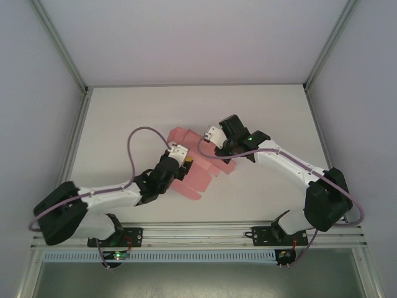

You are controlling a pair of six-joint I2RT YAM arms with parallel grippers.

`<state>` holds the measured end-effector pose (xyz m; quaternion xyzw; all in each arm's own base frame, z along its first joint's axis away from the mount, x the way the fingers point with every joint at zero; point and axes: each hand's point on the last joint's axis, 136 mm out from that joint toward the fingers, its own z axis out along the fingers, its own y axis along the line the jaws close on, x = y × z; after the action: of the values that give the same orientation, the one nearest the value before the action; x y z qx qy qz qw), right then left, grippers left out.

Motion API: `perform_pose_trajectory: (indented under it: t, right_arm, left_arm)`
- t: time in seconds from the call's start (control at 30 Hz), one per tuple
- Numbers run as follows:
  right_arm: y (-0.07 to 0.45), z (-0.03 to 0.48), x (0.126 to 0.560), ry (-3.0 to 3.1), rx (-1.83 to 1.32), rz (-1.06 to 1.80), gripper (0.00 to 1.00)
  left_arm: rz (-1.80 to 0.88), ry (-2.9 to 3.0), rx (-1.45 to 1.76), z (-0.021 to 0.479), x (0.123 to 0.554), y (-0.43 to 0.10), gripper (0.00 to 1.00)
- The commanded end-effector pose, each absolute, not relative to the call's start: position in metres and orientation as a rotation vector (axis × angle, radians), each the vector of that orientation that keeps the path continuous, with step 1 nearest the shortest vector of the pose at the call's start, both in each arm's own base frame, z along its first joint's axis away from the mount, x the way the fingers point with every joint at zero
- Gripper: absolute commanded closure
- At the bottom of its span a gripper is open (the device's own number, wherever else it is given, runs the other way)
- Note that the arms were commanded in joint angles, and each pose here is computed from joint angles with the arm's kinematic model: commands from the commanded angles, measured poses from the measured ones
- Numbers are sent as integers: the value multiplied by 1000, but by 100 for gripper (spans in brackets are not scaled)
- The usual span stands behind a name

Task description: Assemble paper box

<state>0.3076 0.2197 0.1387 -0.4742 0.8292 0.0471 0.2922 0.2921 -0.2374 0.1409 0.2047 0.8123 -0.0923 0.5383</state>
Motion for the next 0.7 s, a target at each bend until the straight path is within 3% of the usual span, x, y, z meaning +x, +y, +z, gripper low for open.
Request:
perform_pose_trajectory:
  t: [0.0,0.03,0.07,0.33,0.67]
  right_arm:
    - [221,145,306,2166,-1276,140,100]
    - [221,145,305,2161,-1280,143,100]
    - [221,145,304,2156,-1289,146,100]
    - [219,142,301,2134,-1347,159,100]
    - [219,134,307,2073,-1487,105,100]
  left_arm:
    - [-282,1946,402,156,288,-220,23]
    - [-288,1952,380,160,287,-213,5]
    - [-294,1962,347,164,287,-204,0]
    - [-431,2038,-30,180,301,-121,0]
    - [-678,2232,-330,146,351,-83,0]
